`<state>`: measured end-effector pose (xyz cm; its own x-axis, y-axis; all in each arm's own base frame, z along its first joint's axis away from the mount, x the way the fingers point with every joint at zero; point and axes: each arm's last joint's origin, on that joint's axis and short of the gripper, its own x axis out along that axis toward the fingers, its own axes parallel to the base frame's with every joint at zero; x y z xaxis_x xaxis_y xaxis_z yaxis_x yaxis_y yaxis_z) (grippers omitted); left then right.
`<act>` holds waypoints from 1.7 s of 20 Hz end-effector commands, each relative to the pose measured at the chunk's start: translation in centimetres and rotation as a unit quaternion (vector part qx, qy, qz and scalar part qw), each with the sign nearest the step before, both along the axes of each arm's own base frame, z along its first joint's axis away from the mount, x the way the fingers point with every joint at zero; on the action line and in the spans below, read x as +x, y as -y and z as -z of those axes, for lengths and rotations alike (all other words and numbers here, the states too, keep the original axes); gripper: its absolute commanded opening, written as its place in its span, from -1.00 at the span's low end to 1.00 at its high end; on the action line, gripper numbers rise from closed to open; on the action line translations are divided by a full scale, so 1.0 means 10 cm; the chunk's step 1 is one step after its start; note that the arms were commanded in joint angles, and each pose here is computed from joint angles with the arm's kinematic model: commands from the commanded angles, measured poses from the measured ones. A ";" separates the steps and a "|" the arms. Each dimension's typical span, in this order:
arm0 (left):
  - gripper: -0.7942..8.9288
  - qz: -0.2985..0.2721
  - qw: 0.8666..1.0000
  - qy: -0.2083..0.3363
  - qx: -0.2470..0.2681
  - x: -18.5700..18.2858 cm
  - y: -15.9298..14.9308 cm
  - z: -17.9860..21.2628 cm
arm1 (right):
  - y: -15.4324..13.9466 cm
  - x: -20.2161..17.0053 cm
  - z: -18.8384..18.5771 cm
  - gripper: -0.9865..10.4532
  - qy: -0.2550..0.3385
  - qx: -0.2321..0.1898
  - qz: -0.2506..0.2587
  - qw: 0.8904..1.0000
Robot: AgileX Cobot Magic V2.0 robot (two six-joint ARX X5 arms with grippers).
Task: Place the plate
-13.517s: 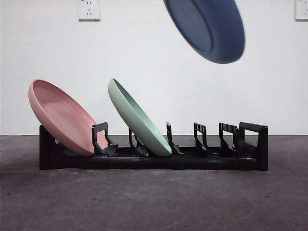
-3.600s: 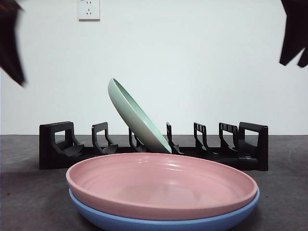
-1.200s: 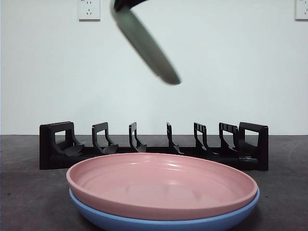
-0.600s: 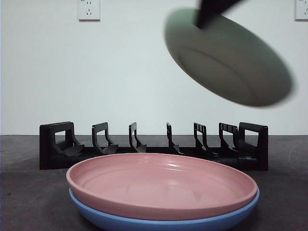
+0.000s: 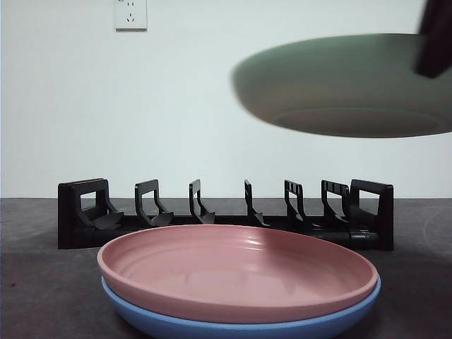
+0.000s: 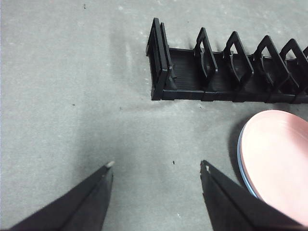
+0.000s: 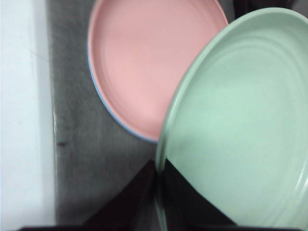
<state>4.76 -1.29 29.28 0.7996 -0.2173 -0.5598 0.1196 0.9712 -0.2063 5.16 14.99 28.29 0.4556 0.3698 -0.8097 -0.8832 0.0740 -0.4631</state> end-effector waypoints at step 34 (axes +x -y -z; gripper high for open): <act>-0.26 0.001 1.000 0.018 -0.002 -0.01 0.00 -0.07 | -0.63 0.50 -0.02 -0.45 -0.106 0.141 0.089 0.980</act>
<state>4.79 -1.30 29.34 0.8035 -0.2184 -0.5538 0.1212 0.9708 -0.2070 10.21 21.08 28.34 0.3623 0.5188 -0.7743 -0.9259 0.2954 -0.2354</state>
